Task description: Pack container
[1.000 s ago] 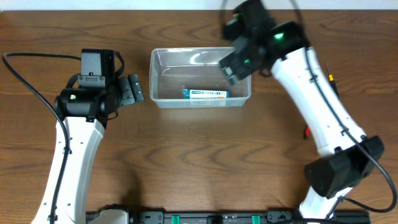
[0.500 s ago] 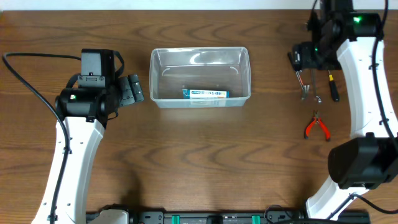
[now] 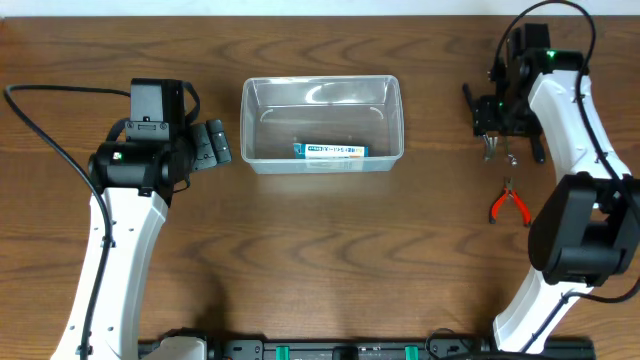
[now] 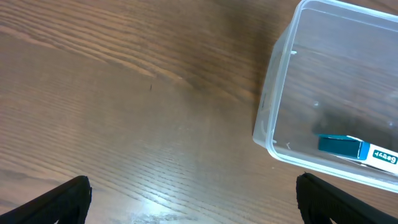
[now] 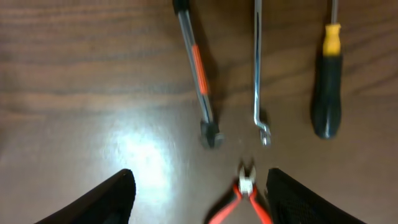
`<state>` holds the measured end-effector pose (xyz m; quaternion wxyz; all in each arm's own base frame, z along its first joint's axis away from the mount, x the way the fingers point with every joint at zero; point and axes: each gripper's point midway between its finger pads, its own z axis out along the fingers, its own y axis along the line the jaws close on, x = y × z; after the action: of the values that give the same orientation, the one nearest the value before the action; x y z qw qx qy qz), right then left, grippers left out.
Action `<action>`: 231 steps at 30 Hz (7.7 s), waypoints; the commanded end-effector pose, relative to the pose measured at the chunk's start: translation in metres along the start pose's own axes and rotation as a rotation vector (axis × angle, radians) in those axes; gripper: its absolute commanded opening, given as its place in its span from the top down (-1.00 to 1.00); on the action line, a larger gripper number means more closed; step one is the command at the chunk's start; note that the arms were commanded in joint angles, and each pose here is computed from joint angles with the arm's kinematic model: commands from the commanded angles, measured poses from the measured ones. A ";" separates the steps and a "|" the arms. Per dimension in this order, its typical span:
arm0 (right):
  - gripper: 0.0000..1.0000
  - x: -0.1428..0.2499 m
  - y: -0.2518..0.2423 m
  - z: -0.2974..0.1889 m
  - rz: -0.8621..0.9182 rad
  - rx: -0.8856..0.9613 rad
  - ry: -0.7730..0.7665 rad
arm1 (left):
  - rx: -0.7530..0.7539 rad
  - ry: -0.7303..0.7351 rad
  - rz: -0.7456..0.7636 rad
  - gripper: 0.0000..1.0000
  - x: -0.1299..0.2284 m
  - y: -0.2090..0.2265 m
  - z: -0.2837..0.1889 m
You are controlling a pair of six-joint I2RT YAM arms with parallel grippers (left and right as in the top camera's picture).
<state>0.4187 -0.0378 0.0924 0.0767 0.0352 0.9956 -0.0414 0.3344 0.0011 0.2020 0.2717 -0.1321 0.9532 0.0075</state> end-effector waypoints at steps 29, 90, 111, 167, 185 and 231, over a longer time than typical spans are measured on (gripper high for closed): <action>-0.18 0.008 -0.008 0.082 -0.036 0.063 0.113 | -0.015 -0.013 -0.010 -0.96 -0.004 0.004 -0.003; 0.74 -0.067 0.125 -0.147 -0.618 -0.333 -0.290 | -0.015 -0.013 -0.010 -0.96 -0.004 0.004 -0.003; 0.80 0.037 0.262 -0.118 -1.431 -0.505 -0.172 | -0.015 -0.013 -0.010 -0.96 -0.004 0.004 -0.003; 0.91 0.060 0.271 -0.030 -1.338 -0.580 0.035 | -0.015 -0.013 -0.010 -0.96 -0.004 0.004 -0.003; 0.91 0.042 0.264 -0.019 -1.267 -0.457 0.021 | -0.015 -0.013 -0.010 -0.96 -0.004 0.004 -0.003; -0.61 -0.020 0.093 -0.007 -0.398 -0.287 0.107 | -0.015 -0.013 -0.010 -0.96 -0.004 0.004 -0.003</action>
<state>0.4426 0.1005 0.0803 0.0150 -0.2596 0.9601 0.1032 0.3343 0.0011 0.2019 0.2715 -0.1321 0.9533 0.0076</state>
